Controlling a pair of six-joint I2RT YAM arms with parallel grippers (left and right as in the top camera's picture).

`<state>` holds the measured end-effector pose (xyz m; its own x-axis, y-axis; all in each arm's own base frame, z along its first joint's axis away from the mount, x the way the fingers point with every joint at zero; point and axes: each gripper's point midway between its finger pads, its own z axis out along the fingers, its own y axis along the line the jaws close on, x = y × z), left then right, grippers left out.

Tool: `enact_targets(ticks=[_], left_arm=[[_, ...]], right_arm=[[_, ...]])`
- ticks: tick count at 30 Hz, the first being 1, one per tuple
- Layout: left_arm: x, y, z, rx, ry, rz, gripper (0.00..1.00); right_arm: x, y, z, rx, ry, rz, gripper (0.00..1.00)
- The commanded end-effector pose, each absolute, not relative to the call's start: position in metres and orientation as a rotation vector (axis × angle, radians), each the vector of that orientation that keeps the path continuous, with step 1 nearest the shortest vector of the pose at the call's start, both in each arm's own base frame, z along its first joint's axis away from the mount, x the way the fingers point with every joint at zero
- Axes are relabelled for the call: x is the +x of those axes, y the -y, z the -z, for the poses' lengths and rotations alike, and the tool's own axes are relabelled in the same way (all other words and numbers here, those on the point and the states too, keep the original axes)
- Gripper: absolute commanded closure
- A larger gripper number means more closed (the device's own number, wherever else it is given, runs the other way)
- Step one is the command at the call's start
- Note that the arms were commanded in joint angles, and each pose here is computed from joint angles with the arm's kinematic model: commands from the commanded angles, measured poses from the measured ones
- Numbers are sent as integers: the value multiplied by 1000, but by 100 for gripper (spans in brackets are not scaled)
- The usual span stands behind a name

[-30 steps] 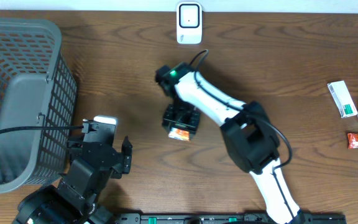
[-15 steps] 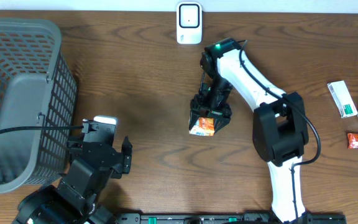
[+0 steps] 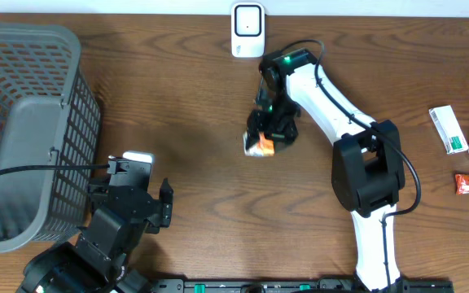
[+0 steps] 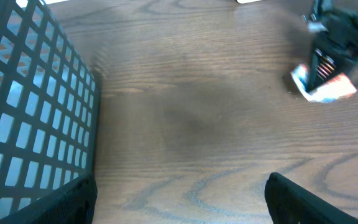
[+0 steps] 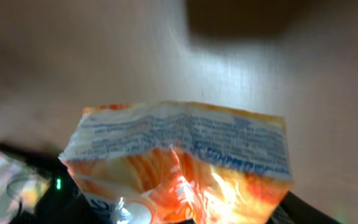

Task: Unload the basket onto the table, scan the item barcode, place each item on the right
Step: 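Lift the tissue pack and carry it toward the white scanner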

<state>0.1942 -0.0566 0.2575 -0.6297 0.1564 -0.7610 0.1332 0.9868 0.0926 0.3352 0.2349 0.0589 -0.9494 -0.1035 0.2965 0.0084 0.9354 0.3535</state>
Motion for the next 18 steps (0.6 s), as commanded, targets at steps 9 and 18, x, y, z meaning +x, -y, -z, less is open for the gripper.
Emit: enact_targets(ticks=[9,18], left_arm=[[194,55,-257,193,-2258,-47,15],[194,55,-257,193,-2258,-47,15]], right_arm=[[490,-231,-96,121,3473,467,43],[570,-223,-137,288,3894,262,47]])
